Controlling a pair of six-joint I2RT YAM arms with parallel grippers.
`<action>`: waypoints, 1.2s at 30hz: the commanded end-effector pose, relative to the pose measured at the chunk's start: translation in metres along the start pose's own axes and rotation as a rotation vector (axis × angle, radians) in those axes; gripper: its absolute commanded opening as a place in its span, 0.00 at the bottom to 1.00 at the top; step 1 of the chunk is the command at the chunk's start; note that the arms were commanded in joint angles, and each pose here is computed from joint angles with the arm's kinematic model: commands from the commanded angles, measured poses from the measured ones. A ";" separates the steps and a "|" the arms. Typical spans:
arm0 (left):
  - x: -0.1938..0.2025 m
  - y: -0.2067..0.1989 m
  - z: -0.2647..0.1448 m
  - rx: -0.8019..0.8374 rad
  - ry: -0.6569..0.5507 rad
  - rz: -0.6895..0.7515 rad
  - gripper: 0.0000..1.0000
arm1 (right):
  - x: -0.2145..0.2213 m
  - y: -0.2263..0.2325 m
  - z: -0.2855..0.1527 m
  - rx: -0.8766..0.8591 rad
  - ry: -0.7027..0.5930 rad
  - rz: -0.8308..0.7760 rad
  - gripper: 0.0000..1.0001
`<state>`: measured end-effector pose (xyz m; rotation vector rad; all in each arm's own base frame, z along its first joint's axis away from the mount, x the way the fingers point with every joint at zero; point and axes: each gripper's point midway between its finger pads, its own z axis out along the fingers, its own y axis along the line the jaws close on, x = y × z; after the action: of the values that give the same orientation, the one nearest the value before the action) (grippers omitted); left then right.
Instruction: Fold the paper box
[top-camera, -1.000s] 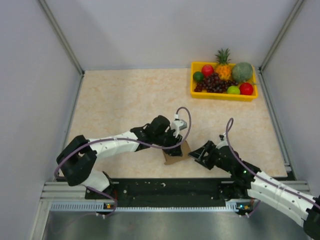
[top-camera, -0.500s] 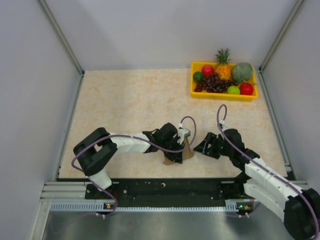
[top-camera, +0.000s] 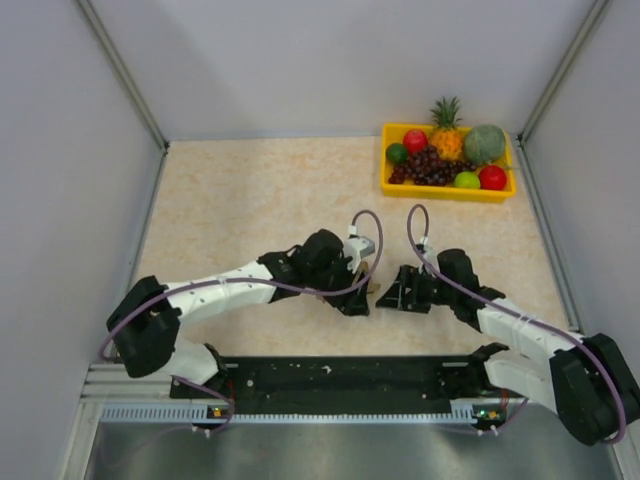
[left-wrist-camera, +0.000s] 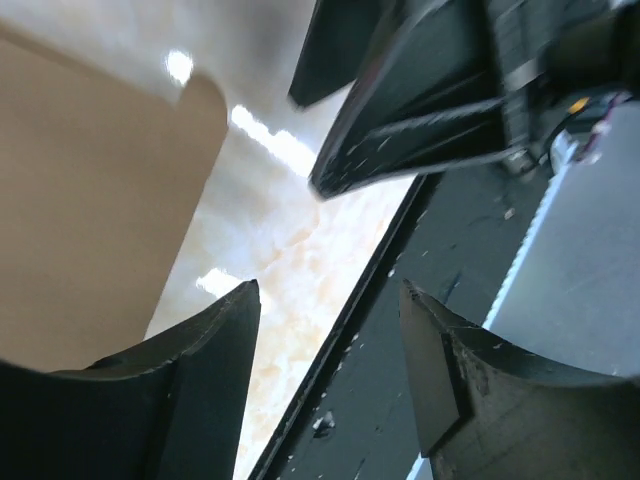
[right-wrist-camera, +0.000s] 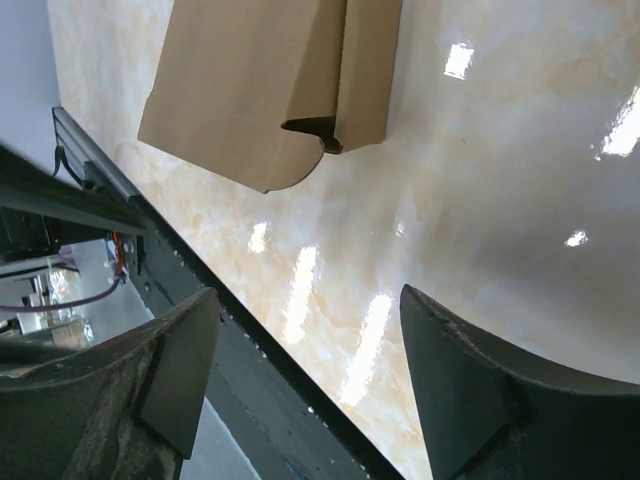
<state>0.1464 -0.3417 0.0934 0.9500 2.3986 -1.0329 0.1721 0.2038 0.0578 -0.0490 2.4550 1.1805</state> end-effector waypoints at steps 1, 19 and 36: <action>-0.059 -0.015 -0.044 0.003 -0.147 0.050 0.65 | -0.030 0.024 -0.001 -0.074 -0.073 -0.078 0.74; -0.058 0.051 -0.006 0.034 -0.082 -0.047 0.26 | -0.062 0.019 0.014 0.001 -0.158 0.168 0.81; -0.020 0.096 0.024 -0.112 -0.054 -0.113 0.20 | -0.071 -0.001 0.046 0.063 -0.083 -0.122 0.77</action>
<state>0.2226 -0.3236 0.0466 0.7600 2.4844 -0.9895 0.2312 0.2288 0.0511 0.0636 2.4621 1.1667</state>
